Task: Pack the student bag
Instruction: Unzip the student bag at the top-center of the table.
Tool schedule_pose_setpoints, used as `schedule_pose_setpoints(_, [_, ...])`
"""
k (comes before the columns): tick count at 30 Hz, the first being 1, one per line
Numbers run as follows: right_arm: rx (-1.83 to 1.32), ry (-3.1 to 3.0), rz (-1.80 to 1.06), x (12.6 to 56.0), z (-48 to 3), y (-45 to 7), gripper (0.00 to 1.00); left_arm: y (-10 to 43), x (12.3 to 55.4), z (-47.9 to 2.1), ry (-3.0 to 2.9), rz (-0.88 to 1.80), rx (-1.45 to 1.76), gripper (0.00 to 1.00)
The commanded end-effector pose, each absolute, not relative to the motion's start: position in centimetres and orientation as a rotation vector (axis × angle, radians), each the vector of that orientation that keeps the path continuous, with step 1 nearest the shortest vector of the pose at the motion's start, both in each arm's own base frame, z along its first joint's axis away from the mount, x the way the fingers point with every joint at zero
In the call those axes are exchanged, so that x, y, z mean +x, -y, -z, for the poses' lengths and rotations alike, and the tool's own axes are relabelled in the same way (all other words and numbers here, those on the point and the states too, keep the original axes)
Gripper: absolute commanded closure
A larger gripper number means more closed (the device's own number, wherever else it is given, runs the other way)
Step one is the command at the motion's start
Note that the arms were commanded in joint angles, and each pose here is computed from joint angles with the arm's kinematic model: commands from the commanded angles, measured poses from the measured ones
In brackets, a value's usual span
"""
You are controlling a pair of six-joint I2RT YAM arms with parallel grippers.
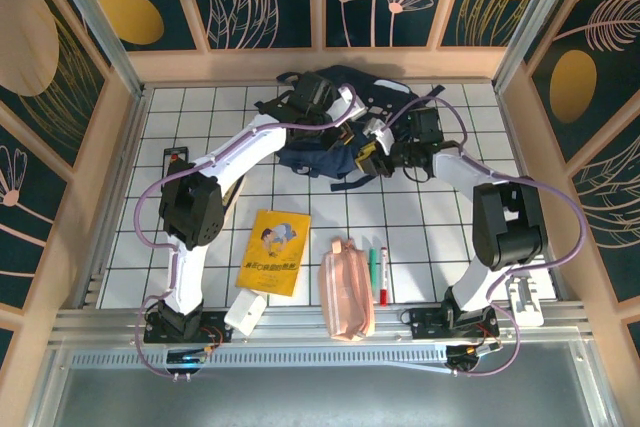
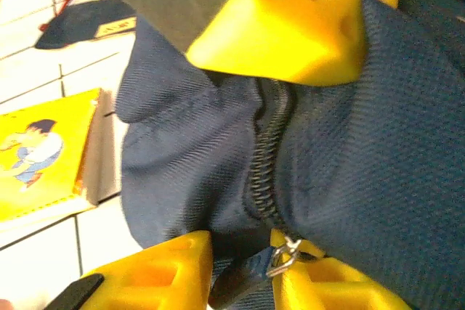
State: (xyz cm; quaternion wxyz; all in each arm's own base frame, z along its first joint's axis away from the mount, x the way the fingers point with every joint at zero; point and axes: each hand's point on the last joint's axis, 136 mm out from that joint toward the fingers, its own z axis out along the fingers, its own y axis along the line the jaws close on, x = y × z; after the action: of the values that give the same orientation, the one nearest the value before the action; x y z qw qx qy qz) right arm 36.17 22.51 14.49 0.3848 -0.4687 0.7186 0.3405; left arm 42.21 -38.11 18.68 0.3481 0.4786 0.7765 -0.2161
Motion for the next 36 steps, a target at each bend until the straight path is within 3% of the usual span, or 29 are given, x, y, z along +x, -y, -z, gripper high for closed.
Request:
schedule_pose_setpoints(1, [-1.276, -1.631, -0.991, 32.3, -18.3, -23.3, 0.71, 40.9, 41.8, -22.0, -1.853, 0.622, 1.259, 1.0])
schedule_pose_setpoints(6, [-1.227, -1.547, -0.941, 30.8, -21.1, -19.8, 0.66, 40.8, 41.4, -22.8, -1.795, 0.601, 1.303, 1.0])
schedule_pose_setpoints(11, [-1.314, -1.454, -0.506, 31.2, -21.9, -16.7, 0.57, 40.4, 40.3, -23.4, -1.676, 0.557, 1.389, 1.0])
schedule_pose_setpoints(15, [-1.391, -1.475, -0.271, 33.7, -21.5, -14.6, 0.57, 39.7, 40.0, -24.8, -1.574, 0.498, 1.395, 1.0])
schedule_pose_setpoints(26, [-1.712, -1.435, -0.125, 38.0, -18.3, -17.3, 0.49, 39.2, 37.3, -24.5, -1.431, 0.489, 1.544, 1.0])
schedule_pose_setpoints(32, [-1.815, -1.473, -0.197, 37.2, -14.8, -19.2, 0.55, 38.5, 36.6, -24.7, -1.426, 0.483, 1.543, 1.0])
schedule_pose_setpoints(36, [-1.823, -1.469, -0.17, 37.1, -14.4, -18.9, 0.75, 38.0, 35.6, -24.4, -1.389, 0.468, 1.585, 1.0])
